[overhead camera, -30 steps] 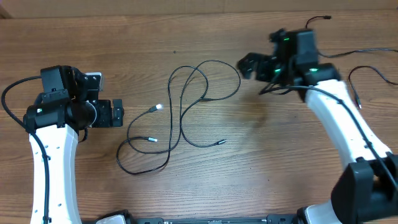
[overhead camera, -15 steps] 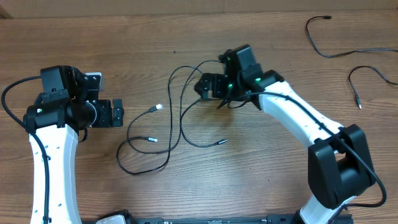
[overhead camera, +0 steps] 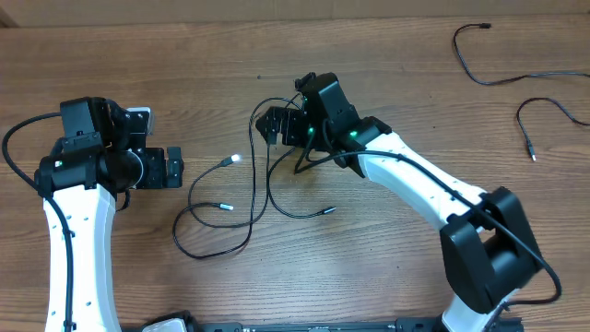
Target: Untangle cables
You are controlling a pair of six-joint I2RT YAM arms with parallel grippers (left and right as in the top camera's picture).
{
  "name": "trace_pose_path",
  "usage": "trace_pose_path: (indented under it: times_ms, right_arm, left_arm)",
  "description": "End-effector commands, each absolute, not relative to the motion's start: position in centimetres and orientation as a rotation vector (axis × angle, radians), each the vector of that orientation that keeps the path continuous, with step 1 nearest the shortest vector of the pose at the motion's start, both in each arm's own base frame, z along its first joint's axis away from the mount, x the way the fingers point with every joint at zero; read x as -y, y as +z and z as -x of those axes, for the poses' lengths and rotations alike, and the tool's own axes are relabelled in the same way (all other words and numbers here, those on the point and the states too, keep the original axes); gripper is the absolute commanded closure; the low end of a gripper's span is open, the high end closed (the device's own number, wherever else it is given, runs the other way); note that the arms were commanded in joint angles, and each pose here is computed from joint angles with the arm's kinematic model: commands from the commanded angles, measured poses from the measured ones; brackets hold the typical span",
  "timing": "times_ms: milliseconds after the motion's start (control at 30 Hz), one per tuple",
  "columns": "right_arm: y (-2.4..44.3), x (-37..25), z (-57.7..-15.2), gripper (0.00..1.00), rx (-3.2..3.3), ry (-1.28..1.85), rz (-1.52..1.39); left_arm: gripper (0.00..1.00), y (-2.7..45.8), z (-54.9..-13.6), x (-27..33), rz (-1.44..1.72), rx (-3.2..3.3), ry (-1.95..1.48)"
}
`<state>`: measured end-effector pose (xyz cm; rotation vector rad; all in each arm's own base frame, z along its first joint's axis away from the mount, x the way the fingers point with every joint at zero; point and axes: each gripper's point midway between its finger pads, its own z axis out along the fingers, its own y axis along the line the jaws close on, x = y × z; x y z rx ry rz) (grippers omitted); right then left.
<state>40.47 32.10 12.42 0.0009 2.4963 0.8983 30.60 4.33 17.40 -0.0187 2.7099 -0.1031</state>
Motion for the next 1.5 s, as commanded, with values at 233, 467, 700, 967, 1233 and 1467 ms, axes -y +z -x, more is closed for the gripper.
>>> trace_pose_path:
  times_ms: [233, 467, 700, 967, 1233, 1467]
  right_arm:
    - [6.6, -34.2, -42.6, 0.0, -2.506, 0.966, -0.086]
    - [4.4, -33.9, -43.6, 0.0, -2.496, 0.907, -0.115]
    - [0.8, -33.3, -44.2, 0.12, -2.519, 0.86, -0.226]
    - [-1.0, -33.3, -44.6, 0.24, -2.519, 0.851, -0.252]
    - [-1.2, -33.2, -44.5, 0.51, -2.522, 0.846, -0.254]
    - [-1.2, -33.2, -44.5, 0.8, -2.523, 0.846, -0.254]
  left_arm:
    - [0.0, 18.2, -30.8, -4.7, 0.01, -2.686, -0.09]
    - [0.0, 18.2, -30.8, -4.7, 0.01, -2.686, -0.09]
    - [0.0, 18.2, -30.8, -4.7, 0.01, -2.686, -0.089]
    - [0.0, 18.2, -30.8, -4.7, 0.01, -2.686, -0.09]
    - [0.0, 18.2, -30.8, -4.7, 0.01, -2.686, -0.089]
    - [0.0, 18.2, -30.8, -4.7, 0.01, -2.686, -0.09]
